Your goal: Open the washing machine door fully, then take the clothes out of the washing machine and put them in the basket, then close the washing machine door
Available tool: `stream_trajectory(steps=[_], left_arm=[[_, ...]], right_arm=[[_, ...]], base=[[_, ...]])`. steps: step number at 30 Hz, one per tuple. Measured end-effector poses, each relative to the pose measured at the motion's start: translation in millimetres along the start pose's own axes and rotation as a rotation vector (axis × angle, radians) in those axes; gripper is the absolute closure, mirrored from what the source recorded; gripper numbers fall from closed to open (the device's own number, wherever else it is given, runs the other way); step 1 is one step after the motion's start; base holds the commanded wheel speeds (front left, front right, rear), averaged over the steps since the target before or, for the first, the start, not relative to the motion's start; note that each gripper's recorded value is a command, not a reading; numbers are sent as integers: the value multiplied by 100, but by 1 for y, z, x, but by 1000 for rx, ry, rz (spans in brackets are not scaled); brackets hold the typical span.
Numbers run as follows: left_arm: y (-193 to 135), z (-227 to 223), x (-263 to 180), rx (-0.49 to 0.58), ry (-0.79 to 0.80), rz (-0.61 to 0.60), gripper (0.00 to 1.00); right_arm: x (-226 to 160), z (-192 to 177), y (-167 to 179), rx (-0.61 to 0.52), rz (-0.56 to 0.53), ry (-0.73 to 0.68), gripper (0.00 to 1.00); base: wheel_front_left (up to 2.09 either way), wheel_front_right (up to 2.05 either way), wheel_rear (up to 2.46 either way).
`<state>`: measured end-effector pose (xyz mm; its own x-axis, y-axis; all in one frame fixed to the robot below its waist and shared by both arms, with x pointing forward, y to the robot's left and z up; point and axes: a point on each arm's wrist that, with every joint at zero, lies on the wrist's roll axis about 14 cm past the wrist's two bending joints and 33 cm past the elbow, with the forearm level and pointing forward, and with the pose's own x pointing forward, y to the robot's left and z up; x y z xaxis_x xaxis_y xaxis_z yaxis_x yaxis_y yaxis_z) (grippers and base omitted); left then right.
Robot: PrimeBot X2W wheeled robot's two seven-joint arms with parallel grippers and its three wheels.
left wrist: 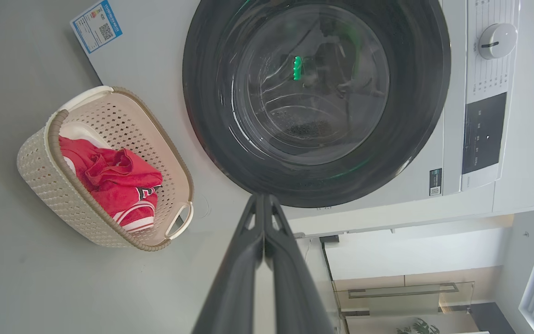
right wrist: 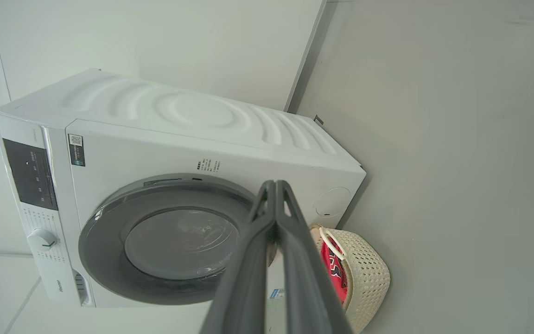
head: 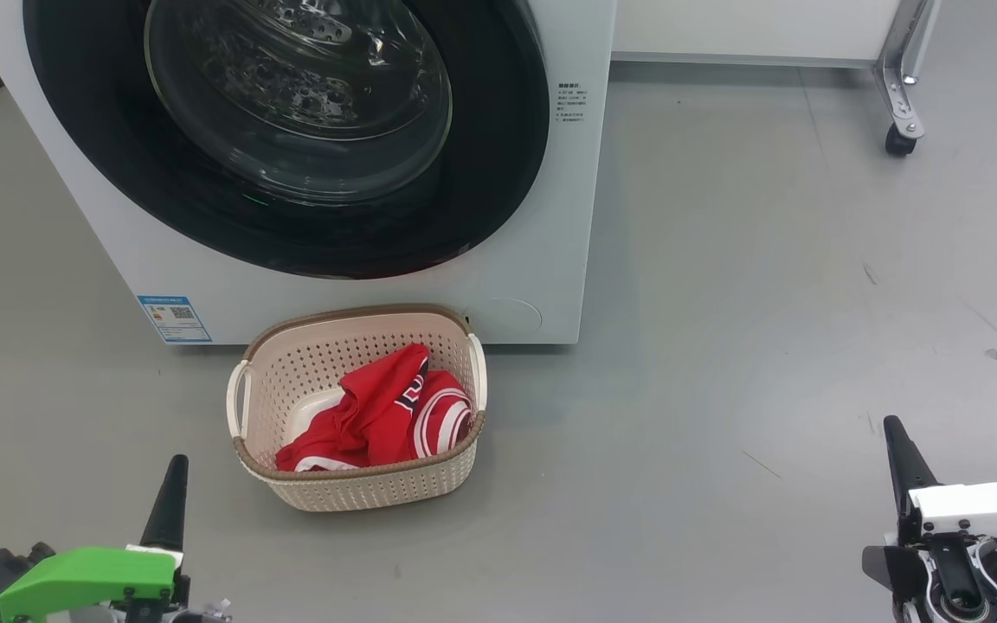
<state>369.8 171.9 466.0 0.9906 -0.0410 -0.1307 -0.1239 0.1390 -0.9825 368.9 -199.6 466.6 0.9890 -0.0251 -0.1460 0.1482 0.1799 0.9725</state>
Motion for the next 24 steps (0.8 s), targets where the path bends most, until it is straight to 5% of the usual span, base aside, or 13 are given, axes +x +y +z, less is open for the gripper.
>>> stream_trajectory(steps=[14,24], left_arm=[[-3,11,0,-146,-10,-14,100],[-7,13,2,-153,-13,-25,100]], right_arm=[[3,8,9,184,47,-6,100],[3,8,10,193,53,-9,100]], base=[[0,0,0],[0,0,0]])
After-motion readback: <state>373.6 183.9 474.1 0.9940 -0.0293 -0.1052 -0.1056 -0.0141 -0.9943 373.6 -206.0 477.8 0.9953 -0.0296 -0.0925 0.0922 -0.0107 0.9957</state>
